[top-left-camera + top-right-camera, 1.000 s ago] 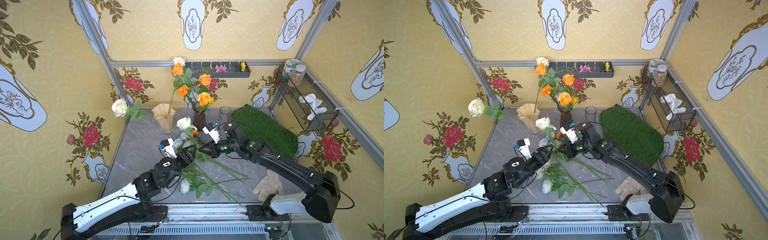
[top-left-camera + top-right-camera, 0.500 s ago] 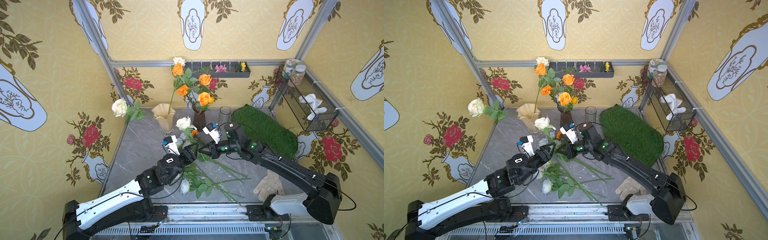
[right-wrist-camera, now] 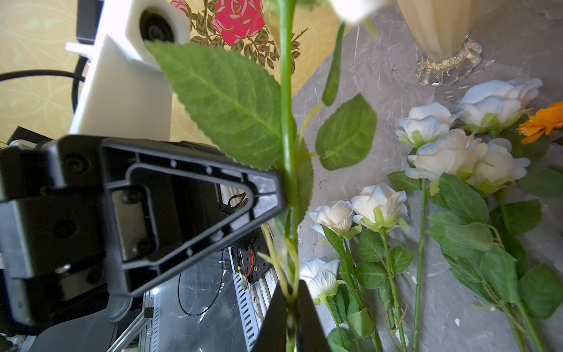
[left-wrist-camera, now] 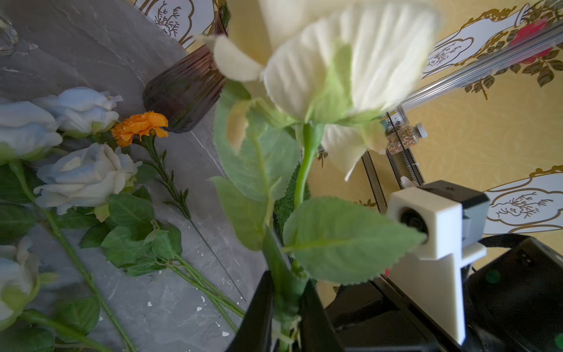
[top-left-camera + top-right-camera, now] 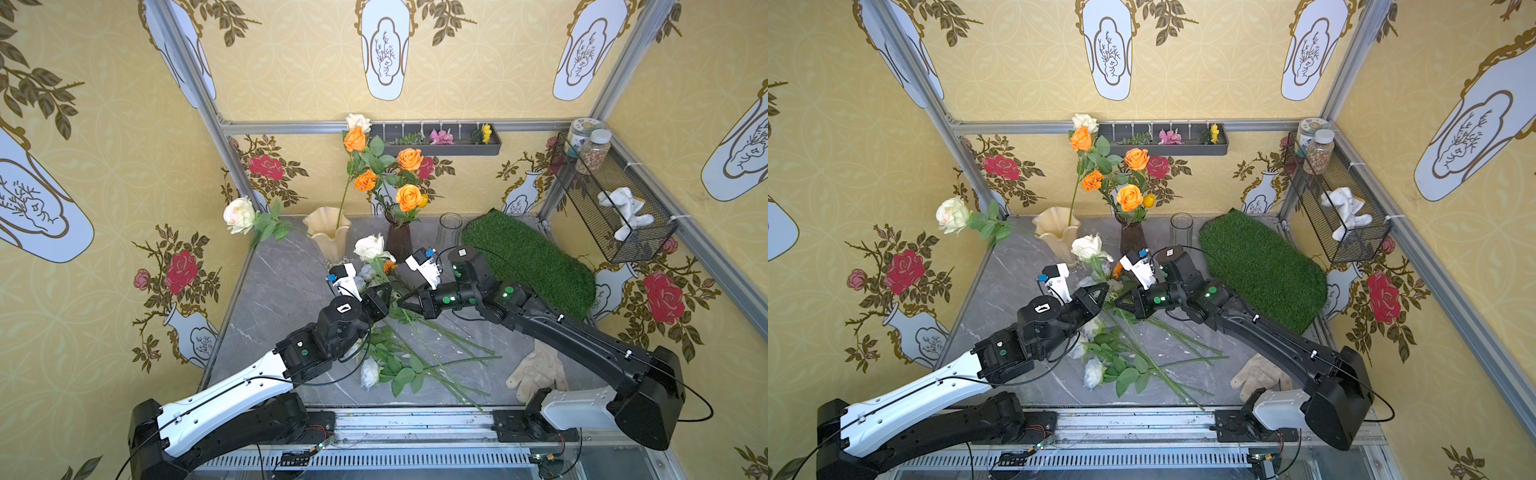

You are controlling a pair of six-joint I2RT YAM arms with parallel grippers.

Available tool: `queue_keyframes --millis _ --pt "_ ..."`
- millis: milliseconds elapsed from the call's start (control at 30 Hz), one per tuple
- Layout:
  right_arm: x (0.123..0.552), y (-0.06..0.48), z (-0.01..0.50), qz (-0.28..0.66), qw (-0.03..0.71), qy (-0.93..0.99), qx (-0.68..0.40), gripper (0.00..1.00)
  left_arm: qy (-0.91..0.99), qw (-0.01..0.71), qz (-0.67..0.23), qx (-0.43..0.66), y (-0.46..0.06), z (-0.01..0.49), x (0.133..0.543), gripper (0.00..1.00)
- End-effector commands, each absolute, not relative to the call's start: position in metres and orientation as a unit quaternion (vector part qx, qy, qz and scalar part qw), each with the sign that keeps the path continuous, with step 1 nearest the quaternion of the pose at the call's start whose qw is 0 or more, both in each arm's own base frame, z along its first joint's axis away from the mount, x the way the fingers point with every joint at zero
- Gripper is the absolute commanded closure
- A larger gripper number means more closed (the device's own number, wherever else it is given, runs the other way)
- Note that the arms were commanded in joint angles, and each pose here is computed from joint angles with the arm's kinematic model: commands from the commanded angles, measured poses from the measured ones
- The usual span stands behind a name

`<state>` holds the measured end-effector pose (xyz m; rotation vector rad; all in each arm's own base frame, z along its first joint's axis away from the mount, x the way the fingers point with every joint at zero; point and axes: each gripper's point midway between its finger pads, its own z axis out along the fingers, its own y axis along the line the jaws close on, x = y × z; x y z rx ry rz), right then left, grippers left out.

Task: Arrange the flowers in different vases according to their colors
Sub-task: Pick up the flower at the center of the board.

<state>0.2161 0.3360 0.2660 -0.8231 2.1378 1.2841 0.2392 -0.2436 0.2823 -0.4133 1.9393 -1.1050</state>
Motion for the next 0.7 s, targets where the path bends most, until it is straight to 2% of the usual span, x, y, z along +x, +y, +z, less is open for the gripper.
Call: queue_keyframes --millis 0,100,233,367,433,500,533,667 --pt "0.221 0.335 0.273 0.465 0.282 0.78 -0.308 0.62 0.785 0.423 -0.423 -0.162 -0.241 0.281 0.241 0.94" --pt "0.221 0.331 0.273 0.458 0.288 0.782 -0.31 0.61 0.79 0.428 -0.407 -0.166 -0.234 0.283 0.245 0.99" --pt "0.227 0.326 0.269 0.452 0.301 0.783 -0.303 0.71 0.789 0.425 -0.409 -0.17 -0.232 0.283 0.249 0.99" --pt "0.236 0.32 0.263 0.45 0.301 0.79 -0.289 0.72 0.794 0.421 -0.405 -0.172 -0.234 0.278 0.252 1.0" --pt "0.24 0.316 0.262 0.454 0.3 0.791 -0.28 0.66 0.796 0.418 -0.401 -0.177 -0.233 0.273 0.255 1.0" --pt "0.244 0.311 0.263 0.455 0.305 0.791 -0.272 0.49 0.796 0.415 -0.4 -0.185 -0.231 0.271 0.259 1.0" --pt "0.245 0.31 0.264 0.455 0.309 0.791 -0.269 0.43 0.794 0.415 -0.402 -0.188 -0.23 0.271 0.26 1.0" --pt "0.245 0.315 0.26 0.475 0.316 0.782 -0.25 0.4 0.79 0.415 -0.409 -0.194 -0.23 0.274 0.266 1.0"
